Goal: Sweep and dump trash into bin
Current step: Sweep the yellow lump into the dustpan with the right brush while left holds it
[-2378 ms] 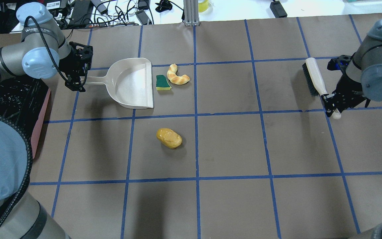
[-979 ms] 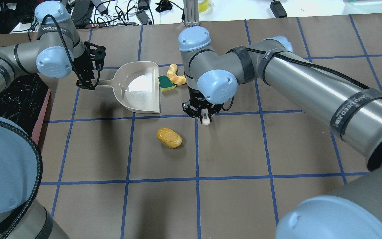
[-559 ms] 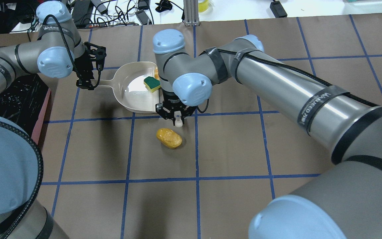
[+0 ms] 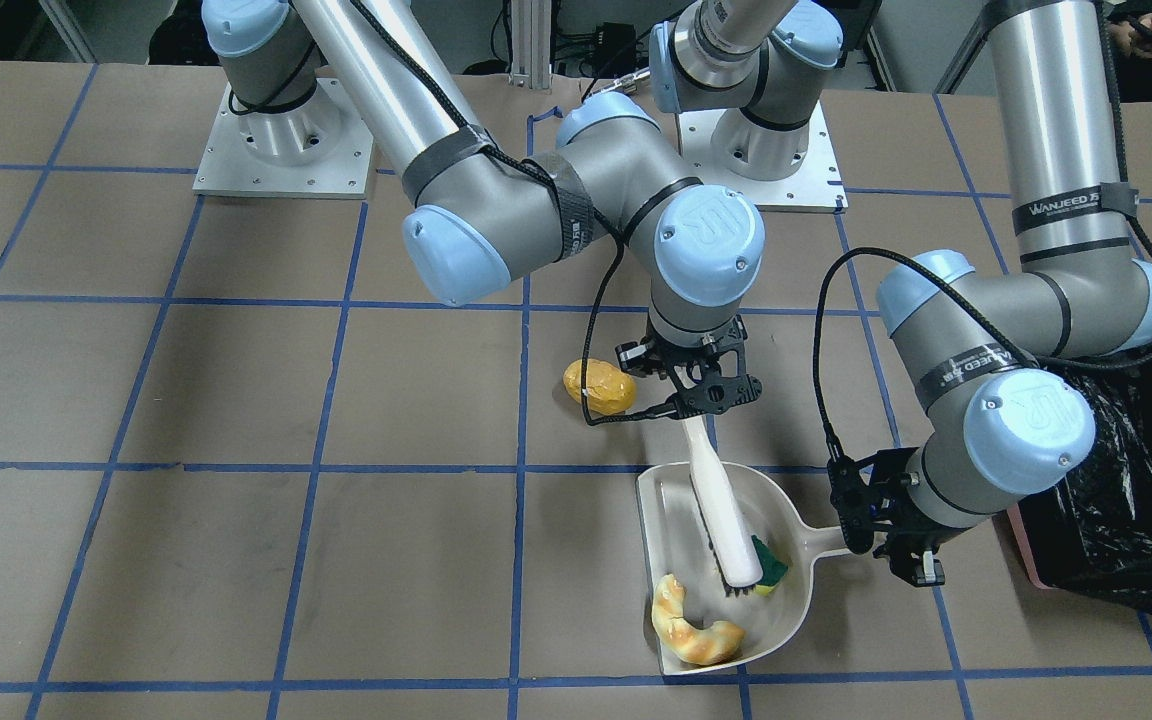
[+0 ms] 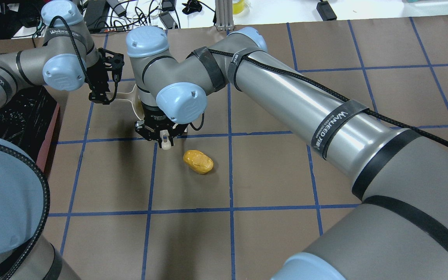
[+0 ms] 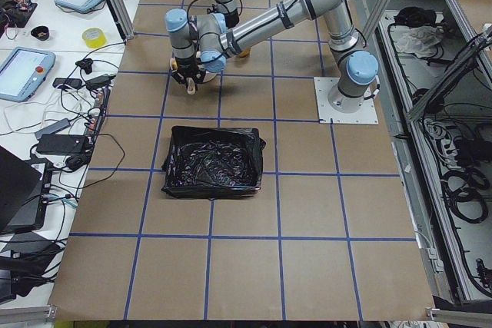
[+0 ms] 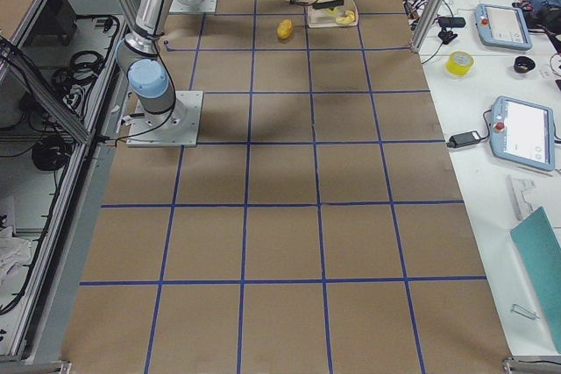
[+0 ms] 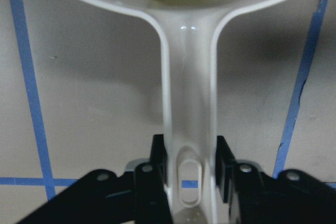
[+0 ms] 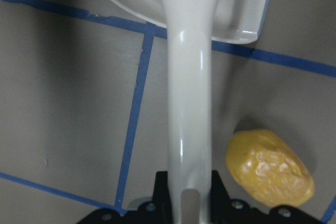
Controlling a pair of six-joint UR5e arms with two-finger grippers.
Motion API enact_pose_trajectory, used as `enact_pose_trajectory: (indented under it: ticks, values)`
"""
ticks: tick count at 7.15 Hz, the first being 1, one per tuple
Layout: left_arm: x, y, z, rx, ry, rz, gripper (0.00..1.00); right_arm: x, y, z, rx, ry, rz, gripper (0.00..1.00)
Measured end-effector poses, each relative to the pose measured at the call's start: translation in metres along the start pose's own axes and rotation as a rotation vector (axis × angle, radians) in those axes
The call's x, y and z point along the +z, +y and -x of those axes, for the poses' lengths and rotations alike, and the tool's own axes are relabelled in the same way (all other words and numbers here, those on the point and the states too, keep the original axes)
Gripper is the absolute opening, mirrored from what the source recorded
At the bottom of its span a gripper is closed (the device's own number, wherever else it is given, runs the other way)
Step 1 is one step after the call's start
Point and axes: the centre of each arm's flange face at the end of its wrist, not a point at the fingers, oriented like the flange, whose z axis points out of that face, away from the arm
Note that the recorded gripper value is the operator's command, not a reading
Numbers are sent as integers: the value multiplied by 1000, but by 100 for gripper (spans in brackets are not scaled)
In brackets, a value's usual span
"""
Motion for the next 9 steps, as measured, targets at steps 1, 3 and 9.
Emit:
enact_pose_trajectory:
  ticks: [1, 3, 9]
  values:
    - [-4, 3, -3, 3, 0, 1, 0, -22, 19, -16, 33, 19, 60, 6]
    - [-2, 28, -22, 30, 28, 48, 0, -48, 60, -59, 206, 57, 175, 4]
    - [-1, 25, -154, 4, 59, 85, 0, 3, 193, -82, 707, -29, 296, 4]
